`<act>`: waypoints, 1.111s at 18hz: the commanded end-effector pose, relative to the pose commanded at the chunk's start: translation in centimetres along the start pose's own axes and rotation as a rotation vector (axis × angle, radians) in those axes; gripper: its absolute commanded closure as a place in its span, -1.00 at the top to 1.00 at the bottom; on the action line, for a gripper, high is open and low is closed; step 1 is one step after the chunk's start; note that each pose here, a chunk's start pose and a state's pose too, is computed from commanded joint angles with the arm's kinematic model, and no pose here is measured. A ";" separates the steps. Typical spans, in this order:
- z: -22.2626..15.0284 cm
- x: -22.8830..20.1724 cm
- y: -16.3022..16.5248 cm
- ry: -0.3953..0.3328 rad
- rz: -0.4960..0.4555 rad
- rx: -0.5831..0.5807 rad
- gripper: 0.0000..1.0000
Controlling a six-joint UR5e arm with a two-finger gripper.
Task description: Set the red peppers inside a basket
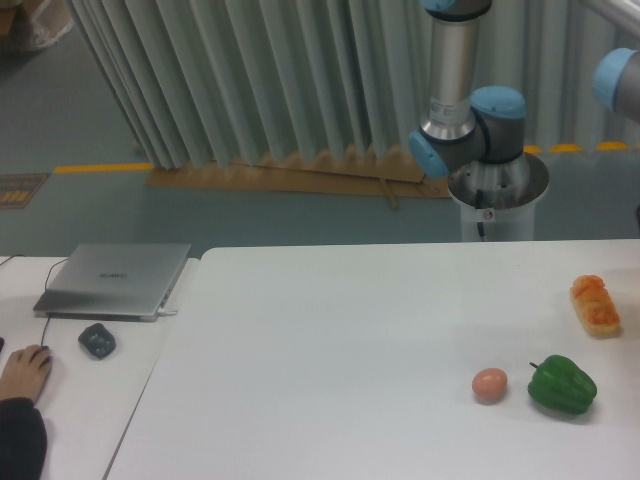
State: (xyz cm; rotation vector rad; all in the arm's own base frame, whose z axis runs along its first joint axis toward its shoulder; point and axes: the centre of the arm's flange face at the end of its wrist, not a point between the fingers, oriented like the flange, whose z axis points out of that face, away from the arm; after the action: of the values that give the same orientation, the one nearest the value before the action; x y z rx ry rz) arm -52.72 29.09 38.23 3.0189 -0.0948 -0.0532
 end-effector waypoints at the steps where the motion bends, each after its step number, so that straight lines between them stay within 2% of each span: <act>1: 0.3 -0.5 0.0 -0.007 -0.004 0.002 -0.06; 3: -0.5 -2.1 -0.1 -0.074 -0.005 0.024 -0.06; 5: -0.1 -4.5 -1.6 -0.127 -0.001 0.042 -0.07; 8: -0.8 -5.7 -2.3 -0.178 -0.003 0.066 -0.07; 13: -0.5 -5.8 -3.8 -0.177 0.016 0.079 -0.05; 14: -0.5 -5.7 -3.9 -0.177 0.017 0.079 0.01; 15: -0.6 -5.8 -3.9 -0.180 0.019 0.080 0.40; 16: -0.6 -5.7 -3.9 -0.179 0.020 0.079 0.99; 20: 0.1 -5.5 -4.2 -0.168 0.026 0.074 1.00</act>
State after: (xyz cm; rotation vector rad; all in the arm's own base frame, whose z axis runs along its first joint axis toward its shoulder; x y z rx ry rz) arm -57.98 33.56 37.84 3.0803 -0.1544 -0.3082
